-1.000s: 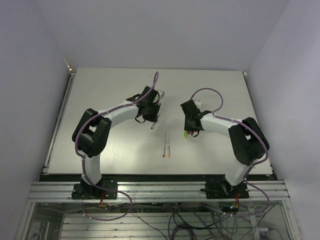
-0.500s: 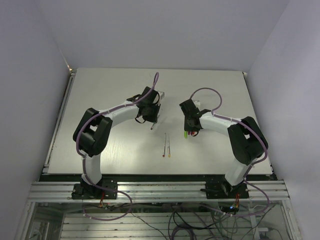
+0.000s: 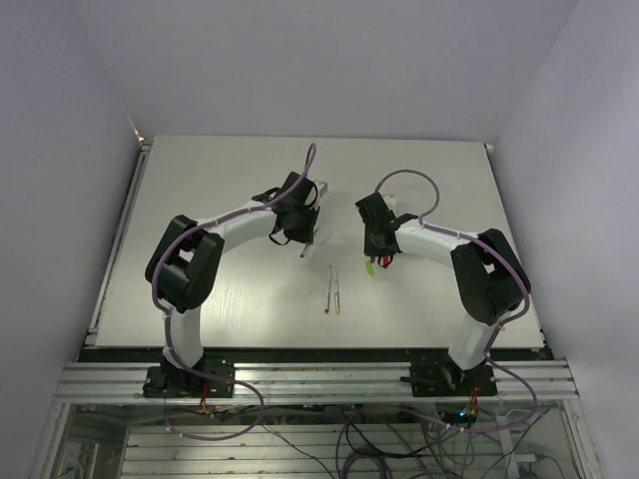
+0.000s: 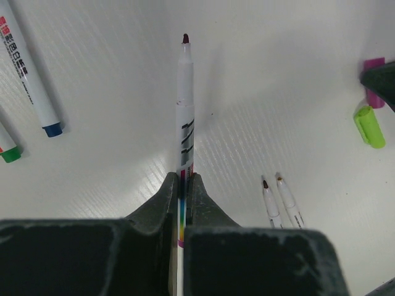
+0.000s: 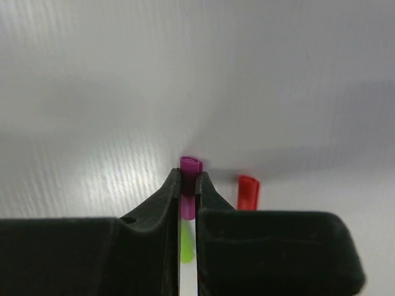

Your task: Insert the pens into the pen caps

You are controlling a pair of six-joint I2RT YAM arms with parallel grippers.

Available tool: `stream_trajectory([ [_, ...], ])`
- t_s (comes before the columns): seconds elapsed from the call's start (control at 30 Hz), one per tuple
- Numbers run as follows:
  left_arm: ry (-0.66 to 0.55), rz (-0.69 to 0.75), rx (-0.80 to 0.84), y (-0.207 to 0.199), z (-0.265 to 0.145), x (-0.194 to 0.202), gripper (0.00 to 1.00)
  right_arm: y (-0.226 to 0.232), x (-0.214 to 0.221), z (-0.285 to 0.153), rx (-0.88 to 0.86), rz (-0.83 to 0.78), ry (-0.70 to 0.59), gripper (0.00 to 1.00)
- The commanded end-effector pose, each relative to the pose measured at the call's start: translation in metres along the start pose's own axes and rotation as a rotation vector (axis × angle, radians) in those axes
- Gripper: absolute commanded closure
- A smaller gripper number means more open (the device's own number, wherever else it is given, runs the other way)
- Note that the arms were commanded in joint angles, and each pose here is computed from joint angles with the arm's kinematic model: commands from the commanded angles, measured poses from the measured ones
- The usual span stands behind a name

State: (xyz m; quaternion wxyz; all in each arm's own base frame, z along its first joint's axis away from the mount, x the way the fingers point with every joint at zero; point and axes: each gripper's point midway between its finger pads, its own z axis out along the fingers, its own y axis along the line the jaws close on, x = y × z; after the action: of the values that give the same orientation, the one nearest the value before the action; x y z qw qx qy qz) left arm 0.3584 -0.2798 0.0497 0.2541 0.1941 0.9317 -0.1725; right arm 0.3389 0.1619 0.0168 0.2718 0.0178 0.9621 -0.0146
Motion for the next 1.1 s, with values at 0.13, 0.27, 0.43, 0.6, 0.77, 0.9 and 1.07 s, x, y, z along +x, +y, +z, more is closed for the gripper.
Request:
stream_trajectory([
  [0.13,-0.139,0.025,0.082,-0.012,-0.017,-0.051,0.93,0.032,-0.106,-0.021,-0.144,0.089,-0.293,1.00],
  [0.27,-0.194,0.028,0.152,-0.026,-0.026,-0.065,0.93,0.039,-0.145,-0.043,-0.193,0.102,-0.442,1.00],
  [0.43,-0.293,0.032,0.285,-0.052,-0.043,-0.086,0.93,0.033,-0.182,-0.070,-0.267,0.157,-0.623,1.00],
  [0.6,-0.392,0.031,0.417,-0.077,-0.068,-0.105,0.93,0.037,-0.208,-0.107,-0.381,0.247,-0.801,1.00],
  [0.77,-0.458,0.022,0.491,-0.091,-0.088,-0.117,0.93,0.034,-0.217,-0.132,-0.455,0.329,-0.916,1.00],
  [0.9,-0.475,0.012,0.534,-0.098,-0.095,-0.120,0.93,0.031,-0.223,-0.149,-0.498,0.382,-0.983,1.00],
  [1.07,-0.473,0.008,0.541,-0.099,-0.095,-0.119,0.93,0.029,-0.226,-0.165,-0.542,0.420,-1.027,1.00],
])
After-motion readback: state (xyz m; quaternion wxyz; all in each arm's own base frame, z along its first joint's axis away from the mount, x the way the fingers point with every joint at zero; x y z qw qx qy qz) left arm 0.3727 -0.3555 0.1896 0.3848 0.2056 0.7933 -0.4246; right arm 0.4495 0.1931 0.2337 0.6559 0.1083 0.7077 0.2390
